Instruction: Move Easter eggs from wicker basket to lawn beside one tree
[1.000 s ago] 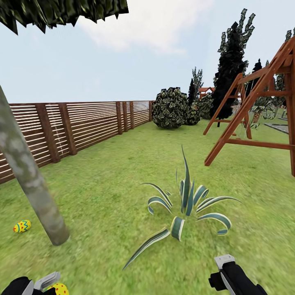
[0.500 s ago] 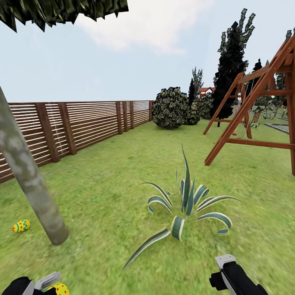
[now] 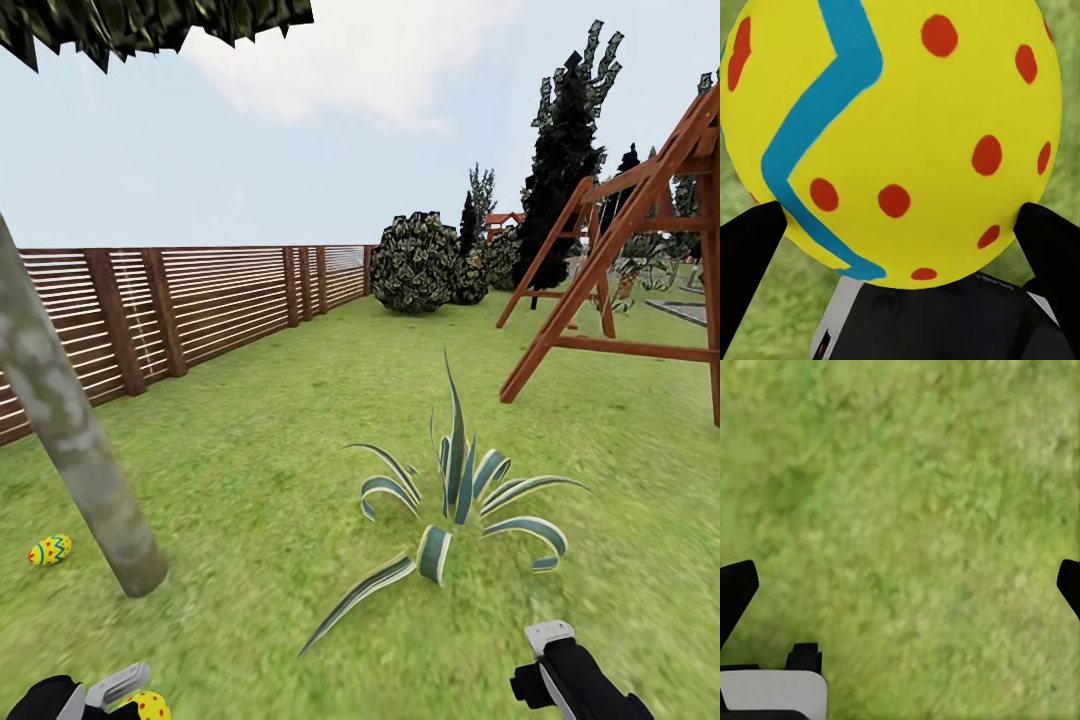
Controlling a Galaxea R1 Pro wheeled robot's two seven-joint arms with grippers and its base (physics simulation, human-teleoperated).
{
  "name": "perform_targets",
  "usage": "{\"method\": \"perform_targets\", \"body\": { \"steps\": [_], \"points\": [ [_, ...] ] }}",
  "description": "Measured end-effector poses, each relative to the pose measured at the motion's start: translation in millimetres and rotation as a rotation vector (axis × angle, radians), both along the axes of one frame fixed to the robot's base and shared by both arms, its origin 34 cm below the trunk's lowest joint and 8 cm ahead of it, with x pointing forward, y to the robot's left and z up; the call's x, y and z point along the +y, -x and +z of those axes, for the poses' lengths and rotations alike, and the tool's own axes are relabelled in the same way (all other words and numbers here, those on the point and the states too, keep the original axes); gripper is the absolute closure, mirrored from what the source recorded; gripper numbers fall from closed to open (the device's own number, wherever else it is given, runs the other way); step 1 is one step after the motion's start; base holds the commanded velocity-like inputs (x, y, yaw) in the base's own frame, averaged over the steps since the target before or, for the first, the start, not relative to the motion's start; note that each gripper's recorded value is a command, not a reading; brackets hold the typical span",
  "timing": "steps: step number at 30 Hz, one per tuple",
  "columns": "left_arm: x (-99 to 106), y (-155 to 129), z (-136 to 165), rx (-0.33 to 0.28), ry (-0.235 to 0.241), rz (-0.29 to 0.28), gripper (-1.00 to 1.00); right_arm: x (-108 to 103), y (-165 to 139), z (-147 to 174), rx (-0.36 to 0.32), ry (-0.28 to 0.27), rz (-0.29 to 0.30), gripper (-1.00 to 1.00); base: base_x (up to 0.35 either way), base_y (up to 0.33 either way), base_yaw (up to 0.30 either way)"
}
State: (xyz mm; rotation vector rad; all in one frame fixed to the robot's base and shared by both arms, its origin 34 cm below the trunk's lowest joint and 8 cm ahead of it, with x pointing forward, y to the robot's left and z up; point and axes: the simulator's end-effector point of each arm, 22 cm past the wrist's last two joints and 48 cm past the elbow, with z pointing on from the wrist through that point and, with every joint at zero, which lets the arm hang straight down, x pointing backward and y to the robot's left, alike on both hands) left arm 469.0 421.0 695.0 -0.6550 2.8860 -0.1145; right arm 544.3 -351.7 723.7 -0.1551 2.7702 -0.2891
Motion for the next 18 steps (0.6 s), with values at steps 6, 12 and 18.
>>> {"method": "perform_targets", "body": {
  "steps": [6,12,18],
  "points": [
    [-1,-1,-8,0.001,0.002,-0.001,1.00,0,-1,-7,0.000,0.000,0.000,-1.00,0.000,0.000,0.000],
    [-5,-2,-16,0.001,0.007,-0.003,1.00,-2,-2,-14,0.000,0.002,-0.001,-1.00,0.000,0.000,0.000],
    [-6,-4,-24,0.001,0.008,-0.004,1.00,-2,-3,-22,-0.001,0.002,-0.001,-1.00,0.000,0.000,0.000]
  ]
}}
